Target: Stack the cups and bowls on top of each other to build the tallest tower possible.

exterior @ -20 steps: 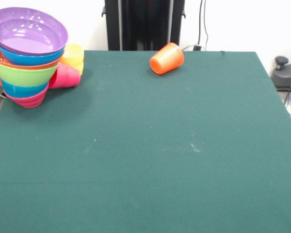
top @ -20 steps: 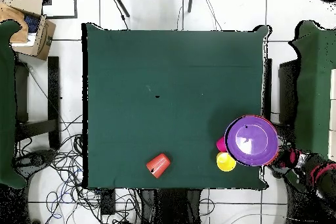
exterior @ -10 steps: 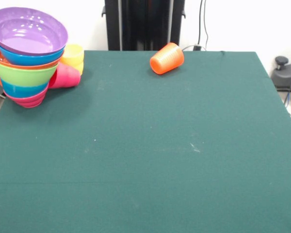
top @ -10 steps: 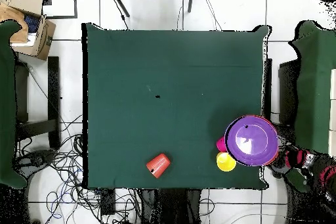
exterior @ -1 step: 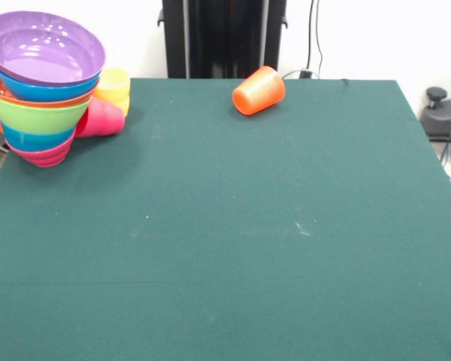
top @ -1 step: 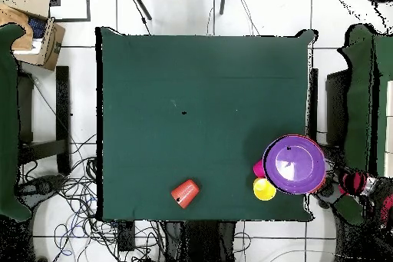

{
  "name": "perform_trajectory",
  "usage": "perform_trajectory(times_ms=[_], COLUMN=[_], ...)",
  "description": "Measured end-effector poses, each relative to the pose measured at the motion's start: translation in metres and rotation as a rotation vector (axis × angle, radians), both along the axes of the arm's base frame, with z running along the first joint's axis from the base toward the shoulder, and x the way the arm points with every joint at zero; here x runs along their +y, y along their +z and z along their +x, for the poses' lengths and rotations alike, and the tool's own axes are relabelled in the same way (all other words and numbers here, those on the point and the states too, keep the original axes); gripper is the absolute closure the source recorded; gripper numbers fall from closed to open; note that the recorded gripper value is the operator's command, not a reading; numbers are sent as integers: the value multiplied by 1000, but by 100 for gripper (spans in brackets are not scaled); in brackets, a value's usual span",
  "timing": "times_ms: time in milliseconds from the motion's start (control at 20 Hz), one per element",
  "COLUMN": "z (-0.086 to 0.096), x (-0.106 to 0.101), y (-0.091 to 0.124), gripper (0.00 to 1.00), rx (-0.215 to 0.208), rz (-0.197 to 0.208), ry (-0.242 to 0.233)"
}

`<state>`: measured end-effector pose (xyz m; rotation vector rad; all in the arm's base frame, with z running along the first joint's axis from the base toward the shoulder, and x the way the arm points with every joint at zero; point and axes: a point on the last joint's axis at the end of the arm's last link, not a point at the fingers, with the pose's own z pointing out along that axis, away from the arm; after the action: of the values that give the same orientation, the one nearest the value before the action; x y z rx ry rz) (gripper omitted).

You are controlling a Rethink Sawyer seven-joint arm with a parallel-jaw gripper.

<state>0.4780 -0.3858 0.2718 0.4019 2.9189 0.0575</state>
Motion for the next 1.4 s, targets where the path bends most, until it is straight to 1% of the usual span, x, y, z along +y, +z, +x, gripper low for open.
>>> perform_trajectory(times_ms=[200, 400, 850, 1250, 1400], z=[8, 9, 7, 10, 10], x=[17, 35, 38, 49, 52], y=[1, -1, -2, -5, -10], gripper=[0, 0, 0, 0, 0], rx=[11, 27, 28, 52, 66], rz=[-12, -19, -36, -55, -66], ry=[34, 65, 71, 79, 86])
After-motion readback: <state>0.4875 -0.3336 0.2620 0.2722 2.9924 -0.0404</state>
